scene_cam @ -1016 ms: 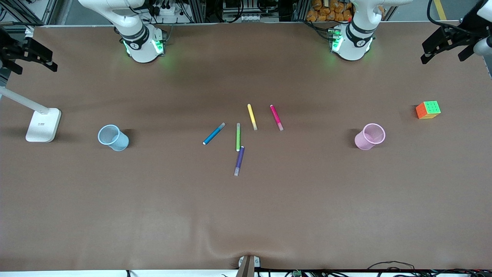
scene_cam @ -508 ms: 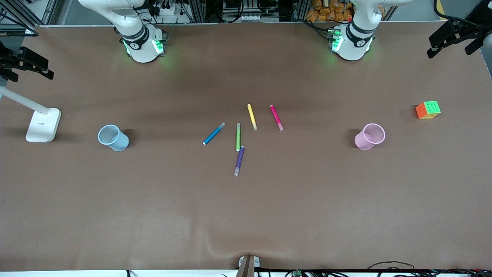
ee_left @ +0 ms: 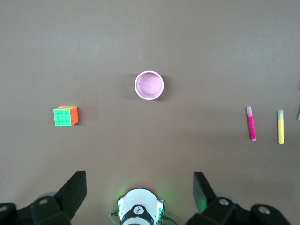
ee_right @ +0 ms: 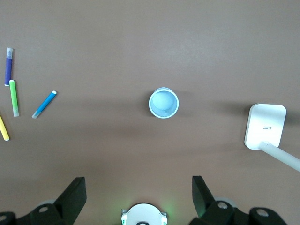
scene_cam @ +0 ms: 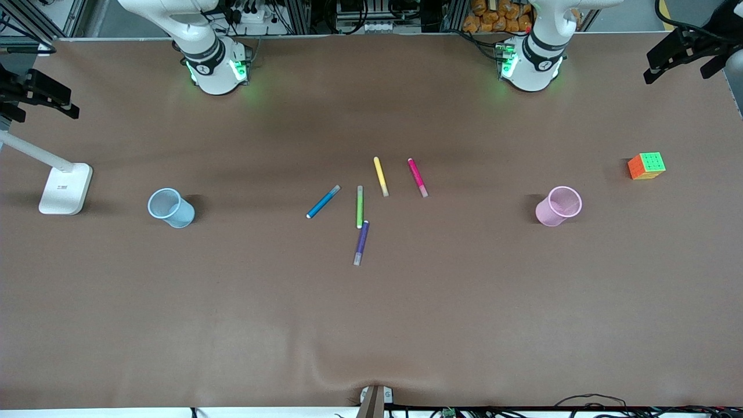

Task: Place pink and blue markers in matching cups

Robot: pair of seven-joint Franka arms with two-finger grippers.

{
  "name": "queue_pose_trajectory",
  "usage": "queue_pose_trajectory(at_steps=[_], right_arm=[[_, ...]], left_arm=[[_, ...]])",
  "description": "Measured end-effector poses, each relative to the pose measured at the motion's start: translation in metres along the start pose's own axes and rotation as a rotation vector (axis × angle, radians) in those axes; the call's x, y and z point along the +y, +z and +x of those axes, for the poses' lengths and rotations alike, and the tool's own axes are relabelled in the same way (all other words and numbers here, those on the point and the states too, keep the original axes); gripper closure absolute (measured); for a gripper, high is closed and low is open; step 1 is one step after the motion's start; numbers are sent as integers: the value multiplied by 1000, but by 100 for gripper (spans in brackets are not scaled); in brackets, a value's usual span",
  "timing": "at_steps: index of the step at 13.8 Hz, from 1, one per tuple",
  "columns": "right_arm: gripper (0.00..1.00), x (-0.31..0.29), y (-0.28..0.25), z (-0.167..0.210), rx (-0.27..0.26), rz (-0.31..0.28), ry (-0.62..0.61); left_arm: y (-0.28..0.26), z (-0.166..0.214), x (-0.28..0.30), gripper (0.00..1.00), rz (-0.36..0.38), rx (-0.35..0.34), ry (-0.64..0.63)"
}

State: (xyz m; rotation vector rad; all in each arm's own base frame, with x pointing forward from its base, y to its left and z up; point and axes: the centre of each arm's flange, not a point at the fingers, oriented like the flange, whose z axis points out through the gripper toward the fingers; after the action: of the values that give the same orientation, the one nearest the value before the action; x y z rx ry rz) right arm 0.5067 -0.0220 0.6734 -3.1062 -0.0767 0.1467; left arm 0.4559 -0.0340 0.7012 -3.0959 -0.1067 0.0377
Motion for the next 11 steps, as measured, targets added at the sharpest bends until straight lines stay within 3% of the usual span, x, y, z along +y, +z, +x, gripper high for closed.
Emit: queue_pose_trajectory(at_steps=[11], right_arm=[[0,2,1,-1,-10,2,4]], left_arm=[[24,15,19,0,13,-63,61]])
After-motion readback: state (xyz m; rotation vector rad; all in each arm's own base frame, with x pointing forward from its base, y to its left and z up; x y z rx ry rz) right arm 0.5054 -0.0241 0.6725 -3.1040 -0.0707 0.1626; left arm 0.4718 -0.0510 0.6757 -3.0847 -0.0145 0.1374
